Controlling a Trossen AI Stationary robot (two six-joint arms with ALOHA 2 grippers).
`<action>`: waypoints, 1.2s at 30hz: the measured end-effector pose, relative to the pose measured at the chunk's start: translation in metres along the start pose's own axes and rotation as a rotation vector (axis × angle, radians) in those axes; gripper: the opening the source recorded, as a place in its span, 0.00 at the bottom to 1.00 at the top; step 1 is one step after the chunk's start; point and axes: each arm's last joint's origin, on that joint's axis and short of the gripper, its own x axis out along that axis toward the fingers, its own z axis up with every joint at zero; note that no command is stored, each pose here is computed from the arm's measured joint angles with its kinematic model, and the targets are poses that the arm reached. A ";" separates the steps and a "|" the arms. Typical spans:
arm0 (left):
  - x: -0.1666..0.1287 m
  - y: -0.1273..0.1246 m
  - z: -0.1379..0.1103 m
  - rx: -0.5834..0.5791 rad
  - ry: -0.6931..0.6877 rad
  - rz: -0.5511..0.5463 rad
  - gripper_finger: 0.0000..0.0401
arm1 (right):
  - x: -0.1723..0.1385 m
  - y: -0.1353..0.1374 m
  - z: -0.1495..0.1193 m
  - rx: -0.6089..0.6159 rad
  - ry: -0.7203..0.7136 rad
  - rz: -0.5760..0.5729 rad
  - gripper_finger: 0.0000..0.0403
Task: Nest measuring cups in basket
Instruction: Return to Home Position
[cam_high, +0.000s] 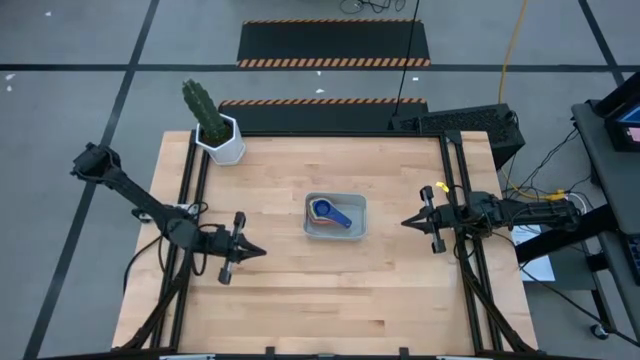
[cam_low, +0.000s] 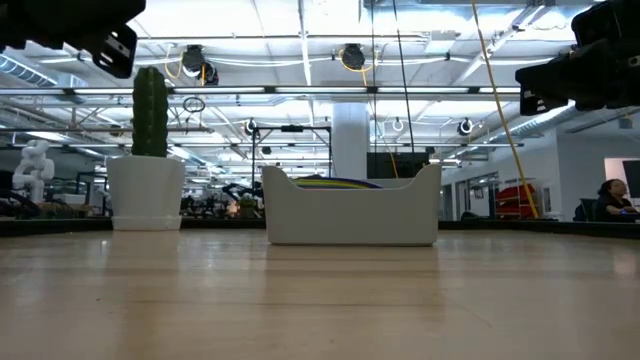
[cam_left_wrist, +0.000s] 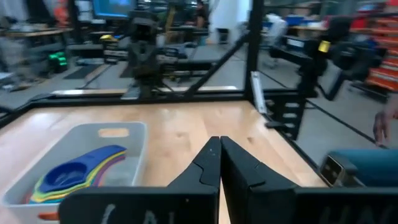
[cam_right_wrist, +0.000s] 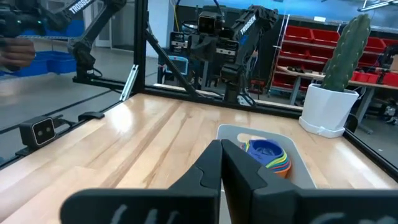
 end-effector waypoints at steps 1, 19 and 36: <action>-0.001 0.002 -0.001 0.006 0.000 -0.022 0.01 | 0.000 0.000 0.000 0.000 0.000 0.000 0.00; -0.014 0.040 -0.028 0.063 0.043 -0.037 0.01 | 0.000 0.000 0.000 0.001 -0.001 0.000 0.00; -0.034 0.048 -0.036 0.139 -0.009 0.013 0.01 | 0.000 0.000 0.000 0.001 -0.002 0.000 0.00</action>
